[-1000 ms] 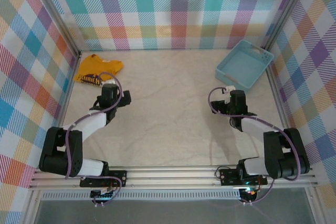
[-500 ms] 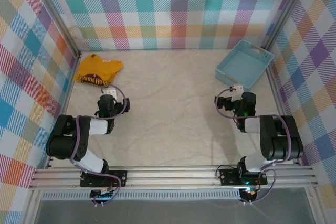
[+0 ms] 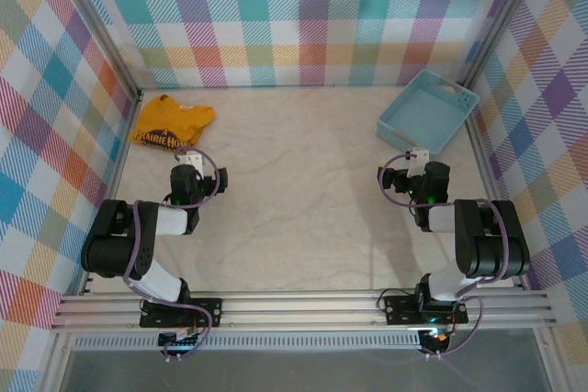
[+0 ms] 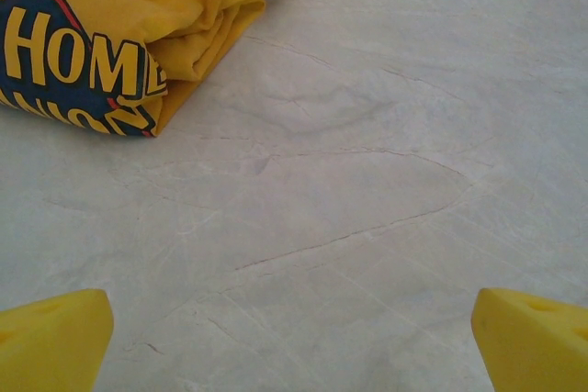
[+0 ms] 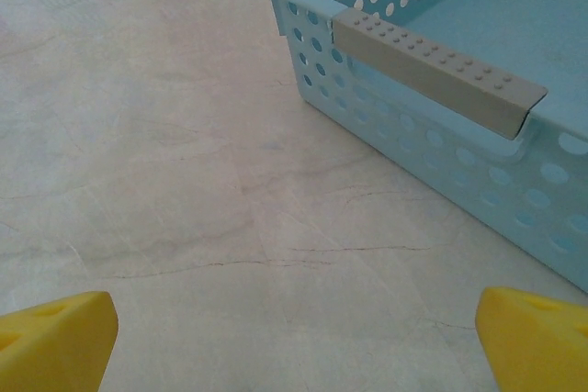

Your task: Fold the inside-out t-shirt

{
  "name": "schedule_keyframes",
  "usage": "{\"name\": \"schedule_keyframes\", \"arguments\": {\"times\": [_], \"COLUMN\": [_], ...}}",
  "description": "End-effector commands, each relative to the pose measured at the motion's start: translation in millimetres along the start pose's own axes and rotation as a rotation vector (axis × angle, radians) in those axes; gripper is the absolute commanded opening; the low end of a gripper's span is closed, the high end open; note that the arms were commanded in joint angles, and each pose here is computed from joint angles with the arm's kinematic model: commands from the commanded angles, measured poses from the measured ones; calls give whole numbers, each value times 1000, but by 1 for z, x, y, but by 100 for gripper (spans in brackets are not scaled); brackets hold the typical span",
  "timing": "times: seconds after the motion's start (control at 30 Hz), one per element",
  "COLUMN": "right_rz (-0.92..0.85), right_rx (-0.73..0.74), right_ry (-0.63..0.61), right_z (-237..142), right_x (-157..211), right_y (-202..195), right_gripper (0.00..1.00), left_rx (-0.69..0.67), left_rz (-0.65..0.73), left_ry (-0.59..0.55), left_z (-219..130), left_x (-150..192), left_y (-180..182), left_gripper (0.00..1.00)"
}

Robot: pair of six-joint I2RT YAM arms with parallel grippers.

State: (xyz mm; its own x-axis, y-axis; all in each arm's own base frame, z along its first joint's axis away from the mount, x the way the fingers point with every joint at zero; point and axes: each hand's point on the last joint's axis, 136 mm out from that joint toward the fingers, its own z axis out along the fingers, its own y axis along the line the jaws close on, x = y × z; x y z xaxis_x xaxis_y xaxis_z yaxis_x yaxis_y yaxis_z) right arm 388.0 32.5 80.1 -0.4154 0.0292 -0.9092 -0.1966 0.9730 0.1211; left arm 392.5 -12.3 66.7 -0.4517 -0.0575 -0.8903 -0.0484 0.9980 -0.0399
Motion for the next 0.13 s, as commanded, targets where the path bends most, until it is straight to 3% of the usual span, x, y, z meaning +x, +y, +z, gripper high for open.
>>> {"name": "schedule_keyframes", "arguments": {"times": [0.0,0.1], "right_rz": [2,3], "right_rx": [11,19], "right_ry": [-46,-49], "right_z": [1,0], "right_x": [-16,-15], "right_y": [0,-2], "right_gripper": [100,100], "left_rx": [11,11], "left_rz": [-11,-11], "left_ry": [-45,-45], "left_z": [0,0], "left_x": [-13,-13], "left_y": [-1,-1], "left_gripper": [100,100]}}
